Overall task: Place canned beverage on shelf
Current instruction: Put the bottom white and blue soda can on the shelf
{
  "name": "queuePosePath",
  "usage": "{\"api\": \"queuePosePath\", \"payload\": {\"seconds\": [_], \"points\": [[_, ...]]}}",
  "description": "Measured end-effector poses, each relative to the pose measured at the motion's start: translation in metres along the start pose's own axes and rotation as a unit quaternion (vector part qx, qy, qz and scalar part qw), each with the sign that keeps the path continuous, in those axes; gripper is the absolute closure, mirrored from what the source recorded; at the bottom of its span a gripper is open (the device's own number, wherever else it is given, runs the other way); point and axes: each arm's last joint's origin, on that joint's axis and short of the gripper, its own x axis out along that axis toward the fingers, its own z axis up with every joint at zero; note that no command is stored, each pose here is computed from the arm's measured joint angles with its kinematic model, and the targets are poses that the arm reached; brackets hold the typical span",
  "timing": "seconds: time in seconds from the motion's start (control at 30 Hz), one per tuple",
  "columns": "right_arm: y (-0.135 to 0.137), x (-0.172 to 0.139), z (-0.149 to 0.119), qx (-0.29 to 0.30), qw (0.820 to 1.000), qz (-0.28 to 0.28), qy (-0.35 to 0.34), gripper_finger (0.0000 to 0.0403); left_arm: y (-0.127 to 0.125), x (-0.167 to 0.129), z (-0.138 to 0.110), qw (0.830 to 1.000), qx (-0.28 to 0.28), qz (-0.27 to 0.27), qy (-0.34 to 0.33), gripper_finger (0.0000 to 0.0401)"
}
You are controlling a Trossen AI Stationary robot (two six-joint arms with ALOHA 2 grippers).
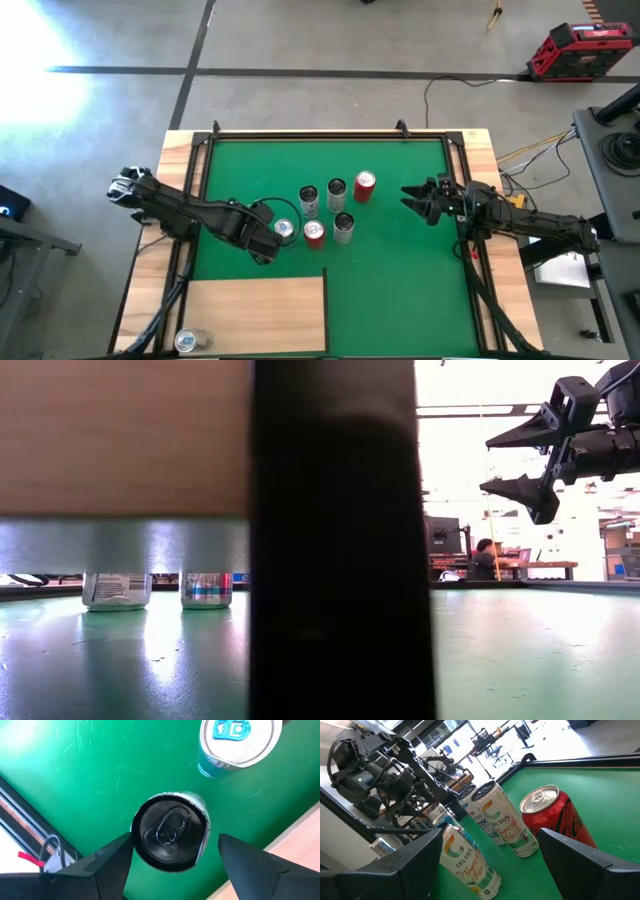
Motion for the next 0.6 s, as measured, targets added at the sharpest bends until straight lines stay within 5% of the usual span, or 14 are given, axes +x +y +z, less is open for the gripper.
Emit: {"api": "queuePosePath", "payload": {"seconds": [0.6], "points": [[0.000, 0.000, 0.000, 0.000, 1.000, 0.000, 0.000, 0.0085, -0.001, 0.014, 0.000, 0.997, 0.073, 0.008, -0.011, 0.0148]]}}
